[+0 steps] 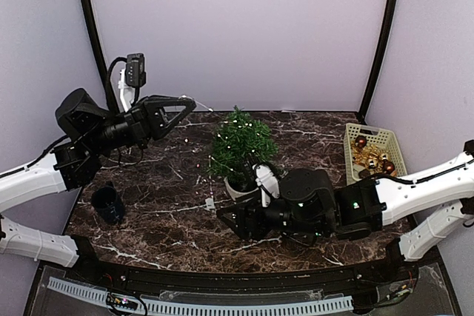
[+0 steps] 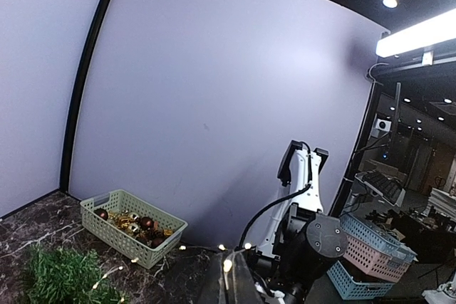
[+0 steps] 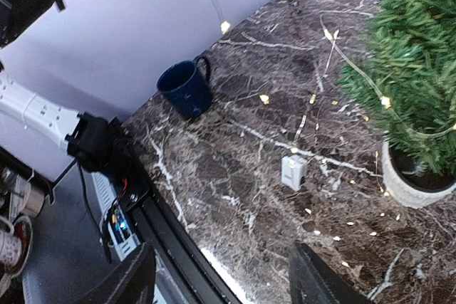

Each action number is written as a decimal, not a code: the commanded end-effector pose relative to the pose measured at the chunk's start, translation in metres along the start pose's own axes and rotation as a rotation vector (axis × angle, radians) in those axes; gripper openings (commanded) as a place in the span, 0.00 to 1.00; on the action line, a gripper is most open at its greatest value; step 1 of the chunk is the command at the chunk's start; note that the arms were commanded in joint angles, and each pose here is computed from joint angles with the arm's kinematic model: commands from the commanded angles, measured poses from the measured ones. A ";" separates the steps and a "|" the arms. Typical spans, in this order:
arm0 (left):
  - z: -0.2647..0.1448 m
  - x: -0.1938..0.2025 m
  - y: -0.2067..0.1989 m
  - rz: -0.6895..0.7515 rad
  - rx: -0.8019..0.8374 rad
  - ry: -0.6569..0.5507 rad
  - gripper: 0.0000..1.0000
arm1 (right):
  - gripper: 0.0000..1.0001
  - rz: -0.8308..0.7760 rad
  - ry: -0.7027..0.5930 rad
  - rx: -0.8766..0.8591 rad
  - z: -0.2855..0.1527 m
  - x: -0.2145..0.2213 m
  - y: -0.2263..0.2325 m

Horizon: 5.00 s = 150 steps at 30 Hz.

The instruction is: Decorate the small christmas tree

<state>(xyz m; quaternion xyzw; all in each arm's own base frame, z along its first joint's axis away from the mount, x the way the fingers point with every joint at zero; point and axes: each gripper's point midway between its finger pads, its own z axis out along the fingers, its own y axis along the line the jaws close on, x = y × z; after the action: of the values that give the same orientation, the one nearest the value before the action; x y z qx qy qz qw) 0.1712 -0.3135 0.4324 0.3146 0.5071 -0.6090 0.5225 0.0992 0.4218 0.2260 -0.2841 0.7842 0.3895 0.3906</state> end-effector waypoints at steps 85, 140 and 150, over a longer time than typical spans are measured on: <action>-0.007 -0.060 -0.069 -0.048 0.105 0.142 0.00 | 0.66 -0.220 -0.219 0.156 0.133 0.037 -0.037; -0.022 -0.018 0.034 0.000 -0.380 0.188 0.00 | 0.00 0.056 -0.323 0.860 -0.135 -0.111 -0.233; 0.016 0.005 0.076 -0.109 -0.383 0.189 0.00 | 0.00 0.233 -0.050 0.908 -0.105 -0.056 -0.331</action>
<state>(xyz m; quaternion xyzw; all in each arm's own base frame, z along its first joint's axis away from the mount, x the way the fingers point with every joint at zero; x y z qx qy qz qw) 0.2347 -0.3150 0.4045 0.2502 0.6881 -0.4744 0.4887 0.3339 0.1574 0.2222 0.0322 0.8601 0.0085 0.5090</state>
